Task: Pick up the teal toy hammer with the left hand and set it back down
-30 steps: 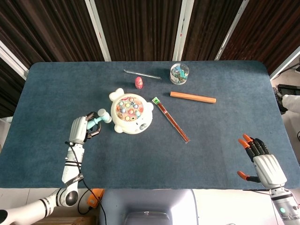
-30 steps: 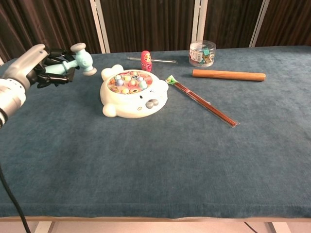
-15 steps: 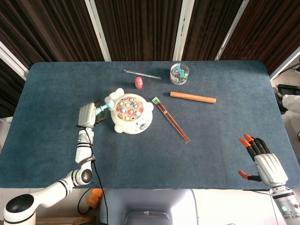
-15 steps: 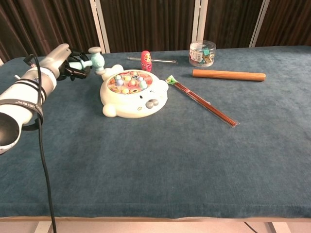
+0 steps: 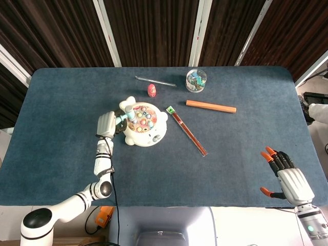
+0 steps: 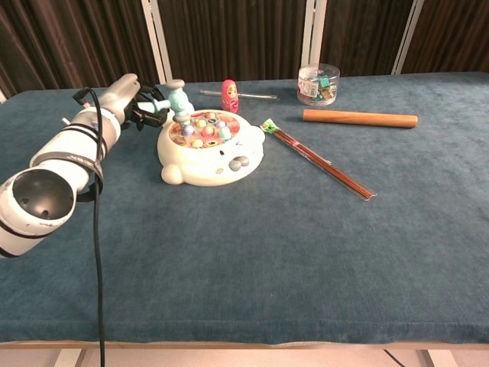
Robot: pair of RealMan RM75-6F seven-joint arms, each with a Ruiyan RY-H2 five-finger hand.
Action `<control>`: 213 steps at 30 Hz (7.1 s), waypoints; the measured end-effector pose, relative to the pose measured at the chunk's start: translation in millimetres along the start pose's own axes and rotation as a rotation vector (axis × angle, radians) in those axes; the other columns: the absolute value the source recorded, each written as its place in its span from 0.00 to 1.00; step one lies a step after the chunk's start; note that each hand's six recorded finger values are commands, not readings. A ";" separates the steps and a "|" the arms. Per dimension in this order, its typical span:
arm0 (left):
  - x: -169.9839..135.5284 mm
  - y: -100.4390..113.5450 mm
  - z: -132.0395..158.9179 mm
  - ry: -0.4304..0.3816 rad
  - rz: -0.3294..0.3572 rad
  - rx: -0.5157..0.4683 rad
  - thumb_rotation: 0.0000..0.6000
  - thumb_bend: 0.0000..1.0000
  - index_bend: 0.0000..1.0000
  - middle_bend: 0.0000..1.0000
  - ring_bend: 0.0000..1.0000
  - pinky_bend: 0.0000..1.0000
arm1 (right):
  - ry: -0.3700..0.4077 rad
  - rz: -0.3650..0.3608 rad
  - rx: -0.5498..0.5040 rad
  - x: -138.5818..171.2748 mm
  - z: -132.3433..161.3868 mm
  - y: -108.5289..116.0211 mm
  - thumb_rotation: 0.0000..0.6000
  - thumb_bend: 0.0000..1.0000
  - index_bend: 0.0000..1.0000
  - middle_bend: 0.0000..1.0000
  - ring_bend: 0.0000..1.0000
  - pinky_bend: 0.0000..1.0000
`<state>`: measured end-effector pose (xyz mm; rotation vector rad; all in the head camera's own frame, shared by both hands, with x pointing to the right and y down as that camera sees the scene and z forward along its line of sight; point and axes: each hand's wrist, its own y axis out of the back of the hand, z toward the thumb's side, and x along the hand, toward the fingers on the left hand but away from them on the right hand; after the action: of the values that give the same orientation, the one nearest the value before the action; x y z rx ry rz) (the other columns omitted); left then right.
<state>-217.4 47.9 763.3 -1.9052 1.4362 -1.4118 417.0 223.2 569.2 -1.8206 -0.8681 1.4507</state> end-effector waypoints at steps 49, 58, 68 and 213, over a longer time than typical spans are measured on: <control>-7.5 -36.8 29.9 0.012 -0.131 -0.025 1.00 0.91 0.78 0.91 1.00 1.00 | 0.028 -0.023 -0.026 10.5 -3.2 10.1 1.00 0.27 0.00 0.00 0.00 0.00; -7.8 -32.0 35.3 0.004 -0.130 -0.054 1.00 0.91 0.79 0.91 1.00 1.00 | 0.028 -0.025 -0.026 10.3 -3.4 10.2 1.00 0.27 0.00 0.00 0.00 0.00; -38.0 -9.0 49.8 -0.074 -0.175 -0.150 1.00 0.91 0.78 0.91 1.00 1.00 | 0.038 -0.011 -0.013 9.4 1.0 5.3 1.00 0.27 0.00 0.00 0.00 0.00; -82.0 1.9 -122.3 0.057 -0.189 0.424 0.85 0.37 0.14 0.00 0.00 0.00 | 0.077 0.058 0.014 8.5 14.4 -8.9 1.00 0.27 0.00 0.00 0.00 0.00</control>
<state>-322.3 150.6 774.5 -1.7669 0.8995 -1.7080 403.4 236.4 569.2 -1.8926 -0.7709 1.4083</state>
